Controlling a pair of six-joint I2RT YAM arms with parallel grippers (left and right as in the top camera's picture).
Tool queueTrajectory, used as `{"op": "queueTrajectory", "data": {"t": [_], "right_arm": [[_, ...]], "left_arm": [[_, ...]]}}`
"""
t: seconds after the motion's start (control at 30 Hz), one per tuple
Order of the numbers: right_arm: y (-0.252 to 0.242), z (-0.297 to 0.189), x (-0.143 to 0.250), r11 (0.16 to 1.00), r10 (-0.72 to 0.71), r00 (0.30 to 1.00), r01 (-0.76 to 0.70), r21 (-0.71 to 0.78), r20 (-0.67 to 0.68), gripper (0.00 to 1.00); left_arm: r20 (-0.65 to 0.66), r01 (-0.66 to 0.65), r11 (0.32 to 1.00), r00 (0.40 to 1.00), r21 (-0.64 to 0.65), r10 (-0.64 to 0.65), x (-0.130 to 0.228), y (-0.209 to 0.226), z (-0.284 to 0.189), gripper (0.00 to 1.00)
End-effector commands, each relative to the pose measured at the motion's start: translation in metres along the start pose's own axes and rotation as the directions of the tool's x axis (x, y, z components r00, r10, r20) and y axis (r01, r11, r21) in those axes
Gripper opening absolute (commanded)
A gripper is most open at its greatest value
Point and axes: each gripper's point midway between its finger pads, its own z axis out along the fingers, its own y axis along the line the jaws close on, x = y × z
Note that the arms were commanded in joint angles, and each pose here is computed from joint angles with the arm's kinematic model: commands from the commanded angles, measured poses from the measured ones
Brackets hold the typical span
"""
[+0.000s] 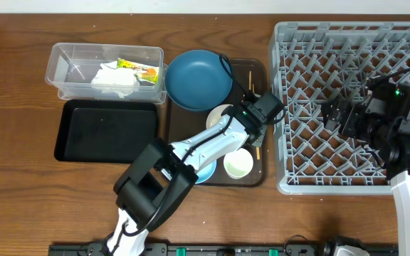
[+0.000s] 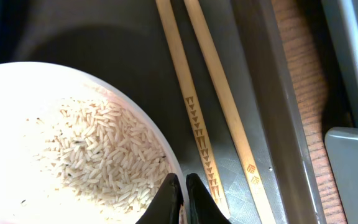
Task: Sort waste into correct bins and load items into the dishwasher rack
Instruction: 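Move left gripper to the pink rice bowl and grasp its rim, then lift the pink bowl and tip the rice onto the black tray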
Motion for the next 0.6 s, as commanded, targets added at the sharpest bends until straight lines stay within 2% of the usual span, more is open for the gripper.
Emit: {"op": "queueTrajectory", "data": {"t": [0.0,0.23,0.57], "right_arm": [[0.0,-0.004,-0.006,1.0,0.009,1.0,-0.01,0.001,0.015,0.99],[0.0,-0.004,-0.006,1.0,0.009,1.0,-0.01,0.001,0.015,0.99],[0.0,-0.004,-0.006,1.0,0.009,1.0,-0.009,0.001,0.015,0.99]], "left_arm": [[0.006,0.007,1.0,1.0,-0.002,-0.007,-0.001,0.001,-0.004,0.06],[0.038,-0.011,1.0,0.999,0.014,0.01,-0.01,0.002,-0.03,0.06],[0.151,0.024,0.998,0.988,0.066,-0.034,-0.031,0.018,-0.121,0.06]]}}
